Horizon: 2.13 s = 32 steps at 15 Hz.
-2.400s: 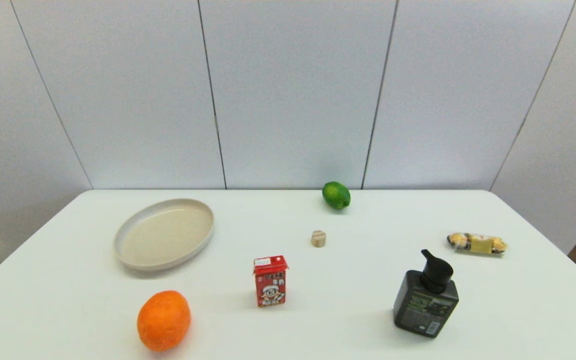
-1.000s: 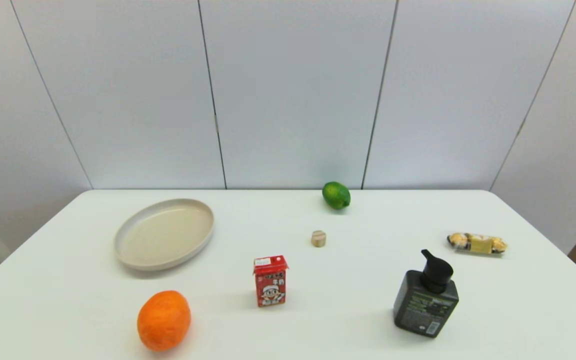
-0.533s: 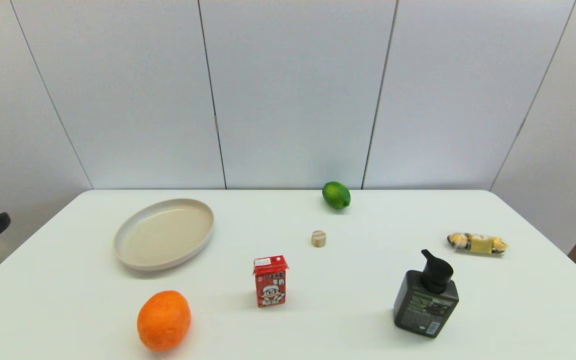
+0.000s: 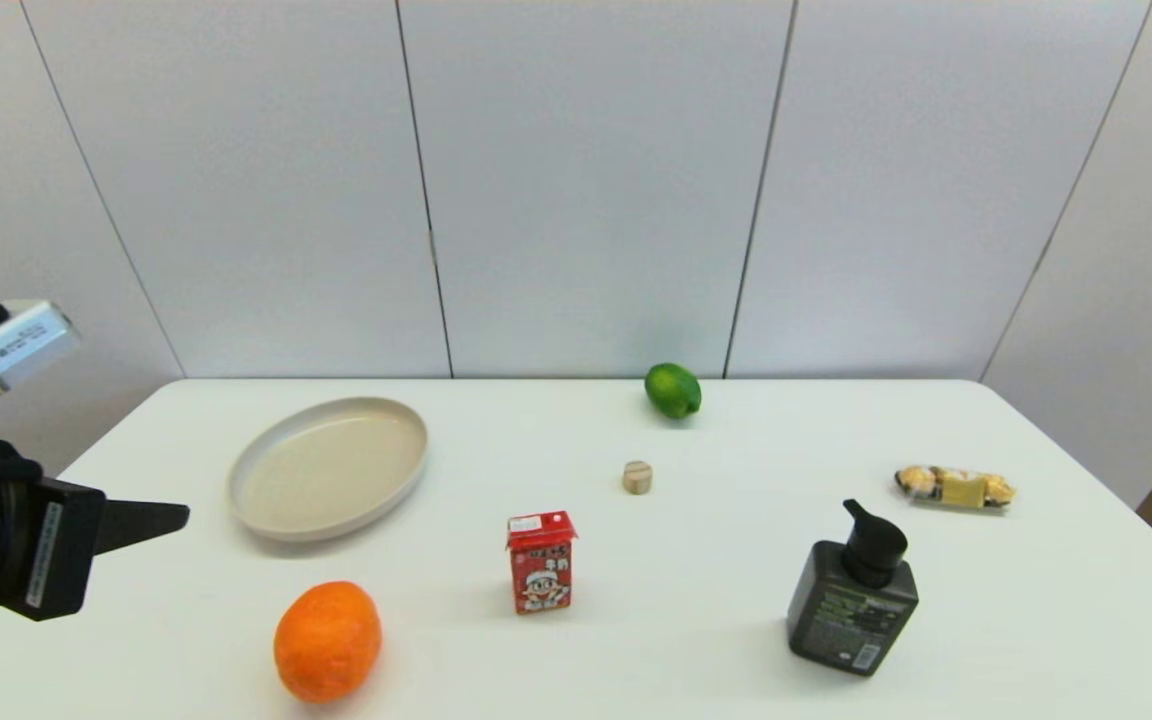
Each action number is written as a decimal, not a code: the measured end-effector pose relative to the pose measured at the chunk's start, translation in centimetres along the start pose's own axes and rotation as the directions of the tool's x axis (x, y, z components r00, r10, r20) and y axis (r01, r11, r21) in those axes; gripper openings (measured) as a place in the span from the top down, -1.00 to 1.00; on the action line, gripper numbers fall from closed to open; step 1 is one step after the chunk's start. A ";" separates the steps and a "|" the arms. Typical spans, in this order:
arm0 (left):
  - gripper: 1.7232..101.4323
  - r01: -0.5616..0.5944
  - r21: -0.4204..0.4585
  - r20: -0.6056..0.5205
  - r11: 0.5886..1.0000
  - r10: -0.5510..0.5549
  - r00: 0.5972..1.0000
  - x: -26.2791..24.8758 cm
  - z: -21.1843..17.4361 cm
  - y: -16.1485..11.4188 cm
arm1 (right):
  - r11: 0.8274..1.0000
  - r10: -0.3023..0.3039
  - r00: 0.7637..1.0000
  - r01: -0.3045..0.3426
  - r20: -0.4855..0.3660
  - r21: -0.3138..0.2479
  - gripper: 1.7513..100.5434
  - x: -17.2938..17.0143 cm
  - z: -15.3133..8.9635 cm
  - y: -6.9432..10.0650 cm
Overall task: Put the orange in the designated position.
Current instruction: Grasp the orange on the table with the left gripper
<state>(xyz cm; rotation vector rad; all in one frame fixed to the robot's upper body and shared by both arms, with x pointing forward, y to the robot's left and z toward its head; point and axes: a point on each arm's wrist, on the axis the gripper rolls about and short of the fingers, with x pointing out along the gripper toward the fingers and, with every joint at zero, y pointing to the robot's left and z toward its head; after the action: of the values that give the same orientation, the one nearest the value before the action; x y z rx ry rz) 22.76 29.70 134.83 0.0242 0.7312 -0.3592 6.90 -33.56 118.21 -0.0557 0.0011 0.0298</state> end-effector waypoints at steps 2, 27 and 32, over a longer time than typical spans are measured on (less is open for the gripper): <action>0.98 0.021 0.012 -0.064 1.000 -0.021 0.998 1.3 0.1 -0.3 | 1.000 0.000 1.000 0.000 0.000 0.000 -0.93 0.0 0.0 0.0; -0.62 0.124 0.028 -0.261 0.992 -0.112 0.959 4.9 -2.0 -1.1 | 1.000 0.000 1.000 0.000 0.000 0.000 -0.93 0.0 0.0 0.0; -0.76 0.120 0.016 -0.338 0.993 -0.107 0.935 8.2 -2.0 -0.9 | 1.000 0.000 1.000 0.000 0.000 0.000 -0.93 0.0 0.0 0.0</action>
<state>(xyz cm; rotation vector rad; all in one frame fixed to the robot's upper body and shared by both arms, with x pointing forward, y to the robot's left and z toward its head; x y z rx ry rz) 26.83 26.54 128.07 0.0795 1.0687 -0.4860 6.90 -33.56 118.21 -0.0561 0.0011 0.0294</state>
